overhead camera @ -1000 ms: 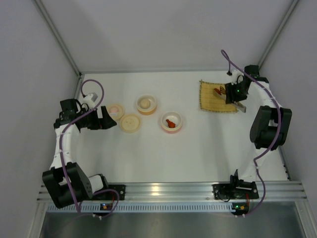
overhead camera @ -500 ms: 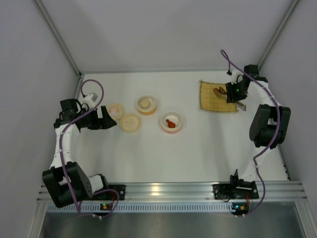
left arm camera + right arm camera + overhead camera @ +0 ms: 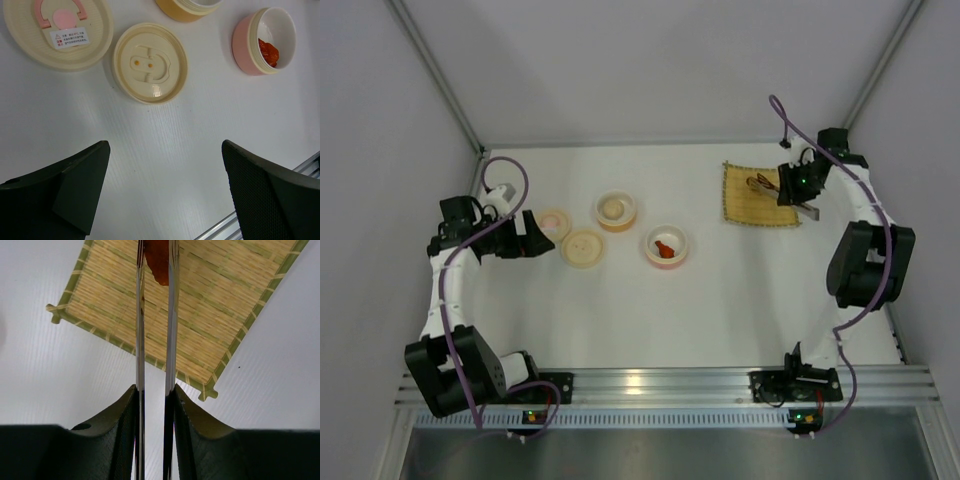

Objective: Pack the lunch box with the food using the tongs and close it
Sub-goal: Pick up the fake food from the plate, then place the fake food in the packing box.

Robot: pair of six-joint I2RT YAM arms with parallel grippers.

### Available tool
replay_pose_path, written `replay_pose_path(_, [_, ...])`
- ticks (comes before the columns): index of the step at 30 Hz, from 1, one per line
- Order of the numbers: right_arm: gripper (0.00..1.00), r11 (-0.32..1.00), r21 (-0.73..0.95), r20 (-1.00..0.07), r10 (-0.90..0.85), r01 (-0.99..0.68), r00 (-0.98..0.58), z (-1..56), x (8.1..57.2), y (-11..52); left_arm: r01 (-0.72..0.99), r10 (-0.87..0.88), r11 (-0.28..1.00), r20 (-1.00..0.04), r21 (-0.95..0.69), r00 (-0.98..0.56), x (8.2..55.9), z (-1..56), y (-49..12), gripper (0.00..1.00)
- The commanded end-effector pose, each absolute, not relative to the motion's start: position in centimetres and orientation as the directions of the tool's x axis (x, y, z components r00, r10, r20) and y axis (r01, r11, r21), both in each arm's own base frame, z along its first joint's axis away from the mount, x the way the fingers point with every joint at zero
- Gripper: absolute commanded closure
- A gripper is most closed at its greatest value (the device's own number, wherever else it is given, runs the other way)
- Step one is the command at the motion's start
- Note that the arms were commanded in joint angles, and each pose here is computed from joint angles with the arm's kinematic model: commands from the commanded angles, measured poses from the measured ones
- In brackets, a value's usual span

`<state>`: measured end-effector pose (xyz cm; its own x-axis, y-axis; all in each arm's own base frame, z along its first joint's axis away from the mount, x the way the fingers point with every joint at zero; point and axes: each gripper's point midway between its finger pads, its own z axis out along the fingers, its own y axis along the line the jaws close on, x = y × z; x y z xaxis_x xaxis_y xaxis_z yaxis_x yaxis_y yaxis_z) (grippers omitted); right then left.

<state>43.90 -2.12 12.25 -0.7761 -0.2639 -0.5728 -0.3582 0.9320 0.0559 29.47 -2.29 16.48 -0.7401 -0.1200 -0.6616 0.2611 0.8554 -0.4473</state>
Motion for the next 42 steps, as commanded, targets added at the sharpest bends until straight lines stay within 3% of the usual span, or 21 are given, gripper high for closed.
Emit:
replay_pose_path(1, [0.83,0.907,0.067,-0.669,-0.268,-0.416,-0.693,18.0,42.2,-0.4,0.302,-0.1,0.865,-0.728,-0.4,-0.679,30.5,18.9,-1.9,0.02])
replay_pose_path(13, [0.83,0.764,0.157,-0.705,-0.357,-0.626,-0.613,21.7,32.9,10.7,0.308,-0.102,0.86,-0.73,-0.406,-0.676,30.2,19.2,-2.2,0.02])
replay_pose_path(20, [0.83,0.682,0.198,-0.677,-0.424,-0.704,-0.601,20.3,29.0,16.5,0.308,-0.096,0.865,-0.732,-0.397,-0.674,30.0,19.1,-2.1,0.02])
replay_pose_path(29, [0.83,0.642,0.225,-0.63,-0.478,-0.733,-0.612,17.4,27.7,19.6,0.303,-0.092,0.869,-0.729,-0.392,-0.679,29.7,18.7,-2.0,0.02])
replay_pose_path(42, [0.82,0.659,0.191,-0.606,-0.504,-0.727,-0.616,15.0,29.5,20.2,0.301,-0.096,0.864,-0.719,-0.404,-0.689,29.7,18.0,-2.1,0.02])
